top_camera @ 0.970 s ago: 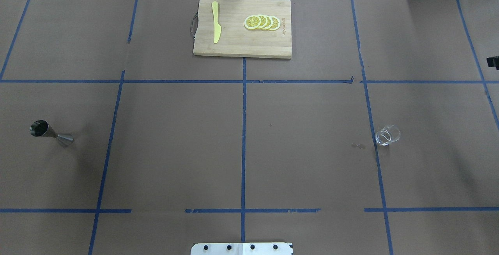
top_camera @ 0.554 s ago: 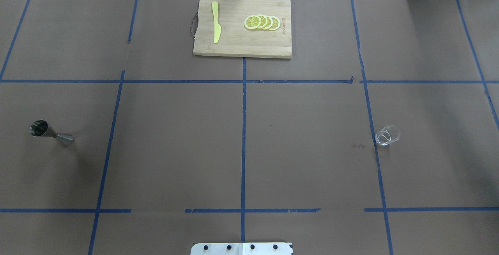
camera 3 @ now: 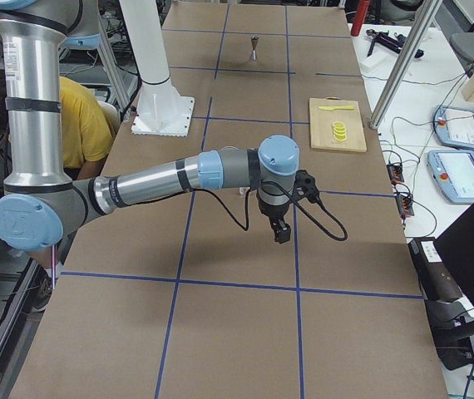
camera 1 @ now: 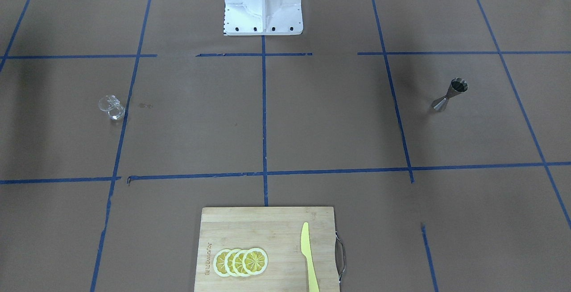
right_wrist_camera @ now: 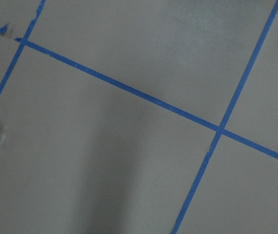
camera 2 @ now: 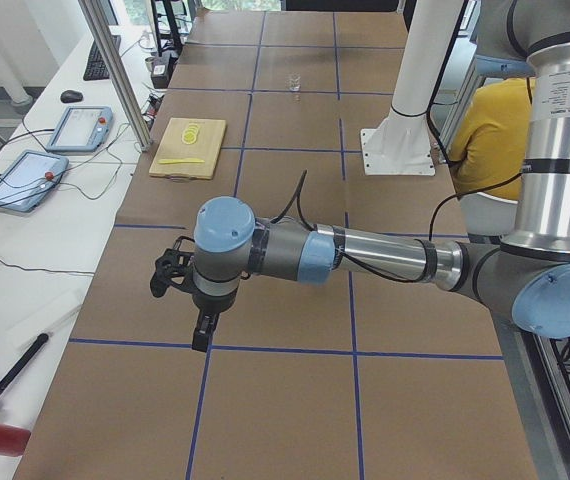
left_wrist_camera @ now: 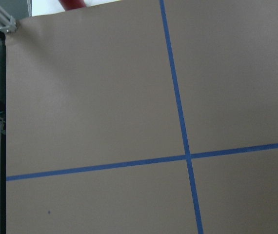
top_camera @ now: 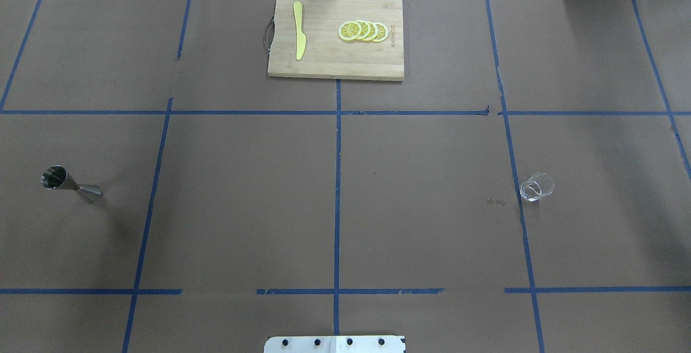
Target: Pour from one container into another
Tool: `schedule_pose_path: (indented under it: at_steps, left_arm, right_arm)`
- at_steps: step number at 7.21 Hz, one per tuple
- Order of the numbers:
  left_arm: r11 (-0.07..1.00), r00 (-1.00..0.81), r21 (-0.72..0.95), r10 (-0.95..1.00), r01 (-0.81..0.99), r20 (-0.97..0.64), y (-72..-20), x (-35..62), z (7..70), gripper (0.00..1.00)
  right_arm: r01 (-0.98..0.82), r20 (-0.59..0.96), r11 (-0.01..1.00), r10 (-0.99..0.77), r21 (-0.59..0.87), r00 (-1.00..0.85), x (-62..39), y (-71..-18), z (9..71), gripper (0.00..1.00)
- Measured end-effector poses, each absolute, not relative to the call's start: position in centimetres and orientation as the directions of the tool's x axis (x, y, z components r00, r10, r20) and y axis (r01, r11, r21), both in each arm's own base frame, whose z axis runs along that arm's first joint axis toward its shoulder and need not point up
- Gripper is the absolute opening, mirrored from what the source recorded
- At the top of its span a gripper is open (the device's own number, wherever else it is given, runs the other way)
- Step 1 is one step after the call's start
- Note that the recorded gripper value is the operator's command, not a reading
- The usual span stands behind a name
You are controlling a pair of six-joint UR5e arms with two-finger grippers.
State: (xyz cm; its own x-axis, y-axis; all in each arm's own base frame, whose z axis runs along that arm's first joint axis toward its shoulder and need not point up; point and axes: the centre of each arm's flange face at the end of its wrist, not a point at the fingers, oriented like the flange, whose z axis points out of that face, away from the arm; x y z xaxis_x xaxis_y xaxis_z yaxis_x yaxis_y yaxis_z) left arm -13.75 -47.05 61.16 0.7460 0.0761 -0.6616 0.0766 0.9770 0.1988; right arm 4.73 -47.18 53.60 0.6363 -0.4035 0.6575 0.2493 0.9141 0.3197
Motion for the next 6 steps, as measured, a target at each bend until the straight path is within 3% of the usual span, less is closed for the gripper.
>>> schedule_pose_path:
  at_steps: [3, 6]
  left_arm:
    - [0.958, 0.719, 0.277, 0.146, 0.068, -0.680, -45.0, -12.7, 62.2, 1.00]
    - [0.928, 0.789, 0.370, 0.192, 0.048, -0.583, -43.2, -12.8, 63.8, 1.00]
  right_arm:
    - [0.218, 0.689, 0.941, -0.338, 0.258, 0.641, 4.5, -45.5, 55.3, 1.00]
    - [0.183, 0.705, 0.960, -0.280, 0.212, 0.652, 3.6, -45.8, 55.2, 1.00]
